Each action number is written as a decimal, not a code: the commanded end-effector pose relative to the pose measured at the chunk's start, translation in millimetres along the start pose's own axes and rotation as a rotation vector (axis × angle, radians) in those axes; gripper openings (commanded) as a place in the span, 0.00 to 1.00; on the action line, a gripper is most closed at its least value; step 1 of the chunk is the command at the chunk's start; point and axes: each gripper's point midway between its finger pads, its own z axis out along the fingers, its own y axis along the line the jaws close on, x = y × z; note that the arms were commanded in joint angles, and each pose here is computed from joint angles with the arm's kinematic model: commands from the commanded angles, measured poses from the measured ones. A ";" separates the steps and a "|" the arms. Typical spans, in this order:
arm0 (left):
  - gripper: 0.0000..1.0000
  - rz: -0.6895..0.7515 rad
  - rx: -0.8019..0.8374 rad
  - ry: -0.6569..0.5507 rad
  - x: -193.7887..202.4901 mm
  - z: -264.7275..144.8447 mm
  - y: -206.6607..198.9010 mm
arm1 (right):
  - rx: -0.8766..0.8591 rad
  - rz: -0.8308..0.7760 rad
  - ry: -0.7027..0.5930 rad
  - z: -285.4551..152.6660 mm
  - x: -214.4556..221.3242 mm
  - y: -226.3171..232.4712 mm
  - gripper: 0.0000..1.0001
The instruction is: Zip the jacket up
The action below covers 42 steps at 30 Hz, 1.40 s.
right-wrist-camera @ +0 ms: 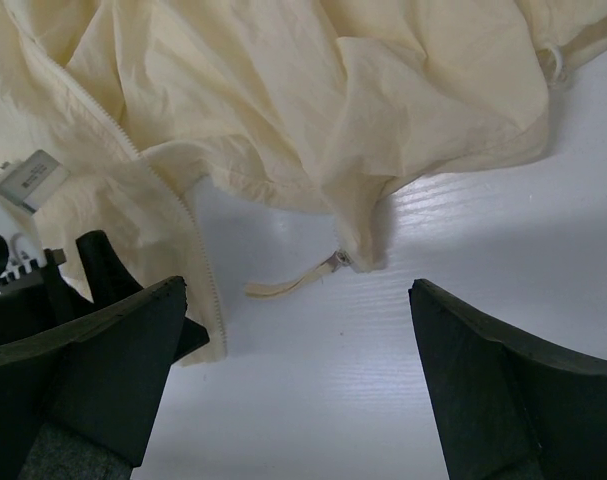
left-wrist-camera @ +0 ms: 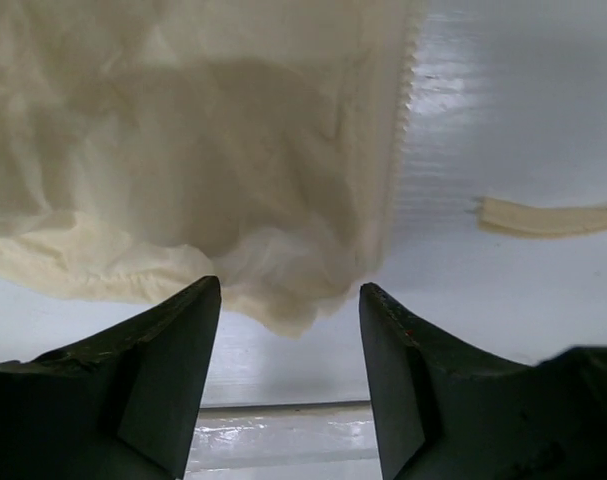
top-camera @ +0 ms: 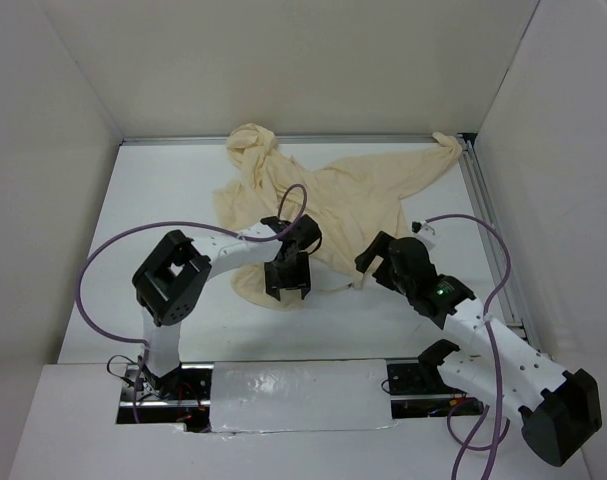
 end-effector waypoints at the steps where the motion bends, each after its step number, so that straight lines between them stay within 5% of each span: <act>1: 0.69 -0.022 -0.018 0.001 -4.7 6.3 -1.6 | -0.005 0.002 -0.032 1.6 -9.1 2.3 1.00; 11: 0.52 -0.003 -0.033 0.026 -1.7 26.5 -4.3 | 0.018 0.013 -0.019 7.0 -3.9 -3.6 1.00; 15: 0.61 0.014 -0.027 0.042 4.9 33.8 -10.2 | 0.100 0.028 -0.025 11.2 -1.0 -20.4 1.00; 18: 0.55 0.038 0.019 0.063 10.8 39.9 -19.9 | 0.147 0.032 -0.013 13.5 4.8 -32.1 1.00; 25: 0.00 0.047 -0.008 0.096 14.9 56.4 -18.7 | 0.185 -0.018 0.014 20.7 11.1 -41.9 1.00; 36: 0.00 0.063 0.079 0.055 9.8 40.1 -21.3 | 0.114 -0.242 0.197 48.8 40.8 -28.6 0.91; 42: 0.00 0.076 0.102 0.041 9.6 34.2 -22.3 | 0.025 -0.237 0.239 63.4 50.4 -10.1 0.65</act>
